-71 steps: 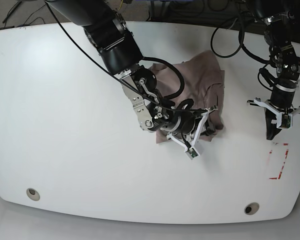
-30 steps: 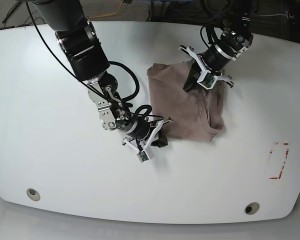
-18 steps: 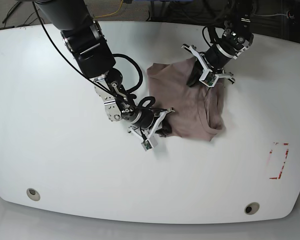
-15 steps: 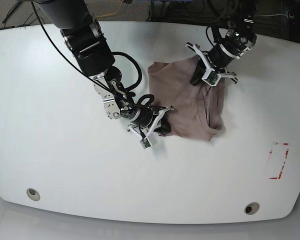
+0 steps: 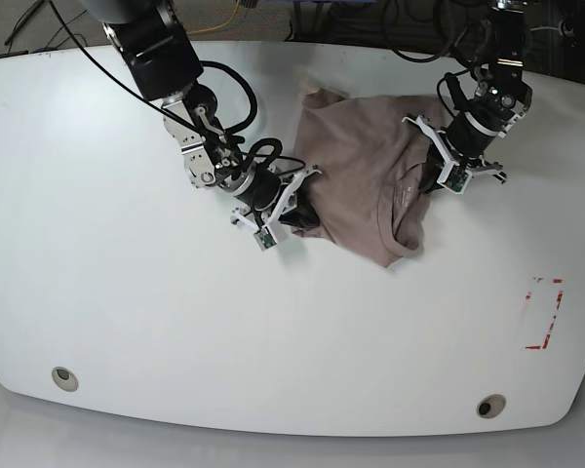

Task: Layout the t-shirt on the table in an organized manner, then fold the t-shirt properly
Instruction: 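Grasp the bundle edges with both grippers and tuck them under, then pinch the folded bundle with both grippers and square its edges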

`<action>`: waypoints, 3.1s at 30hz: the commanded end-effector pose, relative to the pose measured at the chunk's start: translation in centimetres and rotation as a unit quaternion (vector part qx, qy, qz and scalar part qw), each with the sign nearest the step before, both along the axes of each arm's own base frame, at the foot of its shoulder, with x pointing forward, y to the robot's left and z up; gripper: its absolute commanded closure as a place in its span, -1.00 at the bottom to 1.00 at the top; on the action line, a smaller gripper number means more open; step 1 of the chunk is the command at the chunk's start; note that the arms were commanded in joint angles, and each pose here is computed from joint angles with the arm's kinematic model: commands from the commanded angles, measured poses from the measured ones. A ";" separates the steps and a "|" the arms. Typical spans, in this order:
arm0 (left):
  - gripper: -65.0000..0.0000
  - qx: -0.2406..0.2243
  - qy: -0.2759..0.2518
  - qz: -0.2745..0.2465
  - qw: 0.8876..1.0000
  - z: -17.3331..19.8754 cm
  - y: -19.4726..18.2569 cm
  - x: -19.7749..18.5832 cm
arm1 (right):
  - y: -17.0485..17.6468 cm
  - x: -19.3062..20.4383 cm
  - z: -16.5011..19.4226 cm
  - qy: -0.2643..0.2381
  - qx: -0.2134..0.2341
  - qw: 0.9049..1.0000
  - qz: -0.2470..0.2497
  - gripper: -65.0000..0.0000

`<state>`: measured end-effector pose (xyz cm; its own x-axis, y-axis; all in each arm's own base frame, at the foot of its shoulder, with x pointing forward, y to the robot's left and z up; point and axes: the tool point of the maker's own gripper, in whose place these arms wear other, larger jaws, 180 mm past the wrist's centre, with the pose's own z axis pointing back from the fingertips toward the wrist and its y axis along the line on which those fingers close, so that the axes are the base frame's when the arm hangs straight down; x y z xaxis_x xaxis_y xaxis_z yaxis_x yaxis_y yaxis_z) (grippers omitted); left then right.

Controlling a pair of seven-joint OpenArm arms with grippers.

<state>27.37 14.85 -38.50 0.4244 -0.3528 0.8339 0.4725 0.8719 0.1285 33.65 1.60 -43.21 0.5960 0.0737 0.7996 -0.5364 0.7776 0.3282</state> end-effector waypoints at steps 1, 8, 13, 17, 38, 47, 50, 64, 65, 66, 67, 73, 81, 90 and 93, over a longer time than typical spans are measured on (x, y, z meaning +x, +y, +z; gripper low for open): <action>1.00 0.009 -0.015 -0.003 1.000 0.7 1.2 0.8 | -1.1 -1.3 -0.8 0.012 -0.032 0.999 -0.003 1.00; 1.00 0.028 -0.009 0.002 1.000 0.2 3.1 1.7 | -1.7 -3.6 -0.5 0.010 -0.033 0.999 -0.014 1.00; 1.00 0.032 -0.023 0.005 0.999 1.0 3.6 3.1 | -1.9 -4.1 0.4 0.000 -0.031 0.999 -0.019 1.00; 1.00 0.032 -0.041 0.015 0.999 2.3 4.4 4.0 | -1.9 -3.6 1.8 -0.016 -0.029 0.999 -0.026 1.00; 1.00 -0.004 -0.038 -0.075 0.996 5.8 -3.4 -1.7 | -1.1 1.4 6.3 -0.055 -0.046 0.997 -0.013 1.00; 1.00 -0.025 0.006 -0.078 0.997 3.6 -4.6 -4.8 | -0.4 1.7 5.1 -0.037 -0.045 0.998 -0.013 1.00; 1.00 -0.026 0.018 -0.079 0.996 3.0 -4.7 -5.6 | 0.0 1.6 4.5 -0.028 -0.043 0.999 -0.013 1.00; 1.00 -0.019 0.097 -0.060 0.993 -2.5 -2.2 -6.5 | -0.3 0.8 3.1 -0.010 -0.047 0.999 -0.014 1.00; 1.00 -0.018 0.108 -0.058 0.992 -3.3 -1.8 -6.6 | -0.3 0.4 2.9 -0.007 -0.047 0.999 -0.014 1.00; 1.00 -0.017 0.116 -0.058 0.991 -3.9 -1.7 -6.7 | -0.3 0.3 2.8 -0.005 -0.048 0.999 -0.014 1.00; 1.00 -0.017 0.124 -0.059 0.990 -4.5 -1.6 -6.7 | -0.4 0.1 2.6 -0.003 -0.048 0.999 -0.015 1.00; 1.00 -0.009 0.126 -0.067 0.990 -5.3 -1.1 -4.5 | -1.4 -1.6 1.8 0.007 -0.056 0.998 -0.013 1.00; 1.00 0.002 0.092 -0.078 0.993 -3.7 -1.0 -0.8 | -1.0 -4.5 2.1 0.009 -0.044 0.999 -0.008 1.00; 1.00 0.030 0.072 -0.122 0.989 -2.6 -1.8 2.3 | -0.5 -7.6 1.2 0.032 -0.036 0.999 -0.005 1.00; 1.00 0.039 0.069 -0.121 0.990 -2.4 -1.2 3.7 | -0.7 -8.2 1.0 0.039 -0.036 0.998 -0.014 1.00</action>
